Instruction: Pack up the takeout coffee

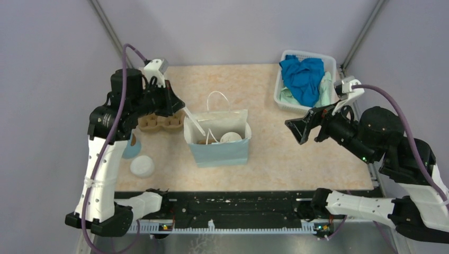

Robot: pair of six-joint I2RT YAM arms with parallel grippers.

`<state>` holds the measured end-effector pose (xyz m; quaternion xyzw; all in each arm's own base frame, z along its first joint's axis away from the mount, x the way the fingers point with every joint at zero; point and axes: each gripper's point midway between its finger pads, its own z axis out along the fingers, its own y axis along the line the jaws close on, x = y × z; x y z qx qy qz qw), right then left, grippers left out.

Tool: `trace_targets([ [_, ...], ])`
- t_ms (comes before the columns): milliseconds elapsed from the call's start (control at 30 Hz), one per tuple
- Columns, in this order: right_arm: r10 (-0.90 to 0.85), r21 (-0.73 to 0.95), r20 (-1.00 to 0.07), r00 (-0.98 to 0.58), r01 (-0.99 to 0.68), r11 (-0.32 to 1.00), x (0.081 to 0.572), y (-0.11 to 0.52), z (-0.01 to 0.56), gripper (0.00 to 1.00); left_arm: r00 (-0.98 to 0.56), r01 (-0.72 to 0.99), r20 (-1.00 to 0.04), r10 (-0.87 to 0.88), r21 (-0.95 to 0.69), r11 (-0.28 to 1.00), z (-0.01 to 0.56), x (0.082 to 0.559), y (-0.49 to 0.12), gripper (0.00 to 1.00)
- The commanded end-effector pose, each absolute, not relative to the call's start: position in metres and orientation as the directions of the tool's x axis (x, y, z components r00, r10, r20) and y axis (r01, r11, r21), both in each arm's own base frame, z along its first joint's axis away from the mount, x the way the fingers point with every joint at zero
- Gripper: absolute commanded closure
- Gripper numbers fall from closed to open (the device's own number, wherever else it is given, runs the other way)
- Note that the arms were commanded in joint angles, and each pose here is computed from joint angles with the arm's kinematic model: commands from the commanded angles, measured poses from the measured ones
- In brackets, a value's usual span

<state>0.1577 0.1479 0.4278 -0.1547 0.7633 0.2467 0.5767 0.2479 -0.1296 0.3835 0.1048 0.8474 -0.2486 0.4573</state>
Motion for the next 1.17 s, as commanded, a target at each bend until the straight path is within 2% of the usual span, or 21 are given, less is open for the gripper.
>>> trace_targets([
  [0, 0.075, 0.215, -0.954, -0.289, -0.492, 0.843, 0.161, 0.146, 0.428, 0.01, -0.547, 0.414, -0.837, -0.006, -0.278, 0.867, 0.384, 0.252, -0.131, 0.95],
  [67, 0.076, 0.216, -0.954, -0.290, -0.489, 0.845, 0.161, 0.146, 0.427, 0.01, -0.551, 0.428, -0.834, 0.020, -0.262, 0.865, 0.380, 0.251, -0.134, 0.93],
  [100, 0.078, 0.217, -0.954, -0.289, -0.489, 0.845, 0.161, 0.146, 0.428, 0.01, -0.546, 0.428, -0.837, 0.032, -0.246, 0.870, 0.379, 0.251, -0.134, 0.88],
  [133, 0.079, 0.218, -0.954, -0.289, -0.486, 0.846, 0.162, 0.146, 0.428, 0.01, -0.536, 0.439, -0.843, 0.044, -0.234, 0.868, 0.380, 0.250, -0.136, 0.81],
  [233, 0.100, 0.235, -0.952, -0.290, -0.479, 0.846, 0.162, 0.145, 0.431, 0.01, -0.511, 0.470, -0.857, 0.066, -0.214, 0.857, 0.386, 0.247, -0.141, 0.45],
  [333, 0.129, 0.256, -0.950, -0.285, -0.470, 0.845, 0.162, 0.143, 0.437, 0.01, -0.472, 0.507, -0.879, 0.067, -0.209, 0.836, 0.400, 0.242, -0.145, 0.27],
  [467, 0.180, 0.285, -0.948, -0.262, -0.450, 0.847, 0.163, 0.136, 0.453, 0.01, -0.388, 0.589, -0.922, 0.005, -0.244, 0.770, 0.442, 0.229, -0.159, 0.10],
  [600, 0.244, 0.323, -0.943, -0.227, -0.437, 0.839, 0.162, 0.128, 0.476, 0.01, -0.282, 0.677, -0.954, -0.102, -0.273, 0.684, 0.501, 0.215, -0.173, 0.04],
  [700, 0.323, 0.366, -0.931, -0.172, -0.457, 0.811, 0.156, 0.116, 0.509, 0.01, -0.109, 0.743, -0.964, -0.241, -0.240, 0.624, 0.562, 0.197, -0.174, 0.02],
  [800, 0.419, 0.412, -0.902, -0.103, -0.493, 0.766, 0.146, 0.101, 0.543, 0.01, 0.037, 0.801, -0.932, -0.362, -0.188, 0.568, 0.605, 0.174, -0.171, 0.02],
  [900, 0.487, 0.447, -0.872, -0.055, -0.495, 0.745, 0.141, 0.085, 0.563, 0.01, 0.108, 0.816, -0.904, -0.414, -0.157, 0.556, 0.627, 0.161, -0.166, 0.01],
  [1133, 0.536, 0.518, -0.842, -0.061, -0.371, 0.771, 0.149, 0.063, 0.559, 0.01, 0.127, 0.804, -0.902, -0.413, -0.150, 0.575, 0.637, 0.162, -0.163, 0.01],
])
